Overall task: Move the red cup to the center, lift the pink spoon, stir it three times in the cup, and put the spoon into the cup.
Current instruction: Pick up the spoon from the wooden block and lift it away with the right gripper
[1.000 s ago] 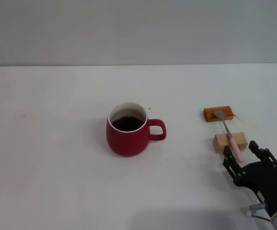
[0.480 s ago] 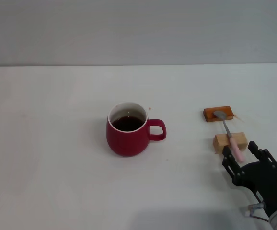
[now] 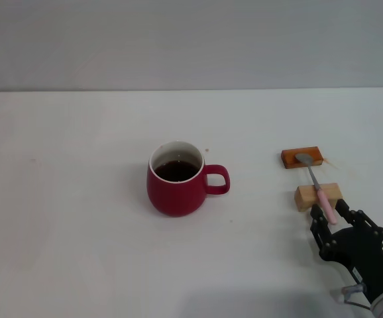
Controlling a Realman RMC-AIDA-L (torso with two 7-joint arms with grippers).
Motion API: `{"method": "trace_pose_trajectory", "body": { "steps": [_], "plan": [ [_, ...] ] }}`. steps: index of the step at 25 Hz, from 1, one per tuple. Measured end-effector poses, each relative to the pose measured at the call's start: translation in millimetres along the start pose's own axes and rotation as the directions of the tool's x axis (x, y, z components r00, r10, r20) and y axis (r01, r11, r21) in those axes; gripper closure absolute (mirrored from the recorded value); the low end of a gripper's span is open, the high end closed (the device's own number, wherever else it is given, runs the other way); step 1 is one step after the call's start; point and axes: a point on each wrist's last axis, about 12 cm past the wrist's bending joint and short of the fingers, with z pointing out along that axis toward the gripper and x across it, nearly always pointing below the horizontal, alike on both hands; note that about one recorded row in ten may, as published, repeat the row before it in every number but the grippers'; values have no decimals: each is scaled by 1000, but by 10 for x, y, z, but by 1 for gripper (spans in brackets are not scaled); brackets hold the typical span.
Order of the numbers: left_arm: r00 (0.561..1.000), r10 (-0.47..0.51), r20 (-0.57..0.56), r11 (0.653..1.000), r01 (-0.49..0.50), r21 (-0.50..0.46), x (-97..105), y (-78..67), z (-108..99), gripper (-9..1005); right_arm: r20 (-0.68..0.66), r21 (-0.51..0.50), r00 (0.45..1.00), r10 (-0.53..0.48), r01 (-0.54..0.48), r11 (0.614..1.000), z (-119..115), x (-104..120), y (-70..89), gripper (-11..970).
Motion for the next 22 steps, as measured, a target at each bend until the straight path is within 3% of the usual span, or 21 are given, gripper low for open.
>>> {"method": "trace_pose_trajectory", "body": {
  "steps": [7,22],
  "plan": [
    [1000,2,9,1000,-2,-4,1,19,-39,148,-1,2,1000,3,-3,1000,-2,2,-9,512],
    [1000,0,18,1000,0,-6,-3,26,-62,148,-1,4,1000,6,-6,1000,24,-10,-15,543]
  ]
}}
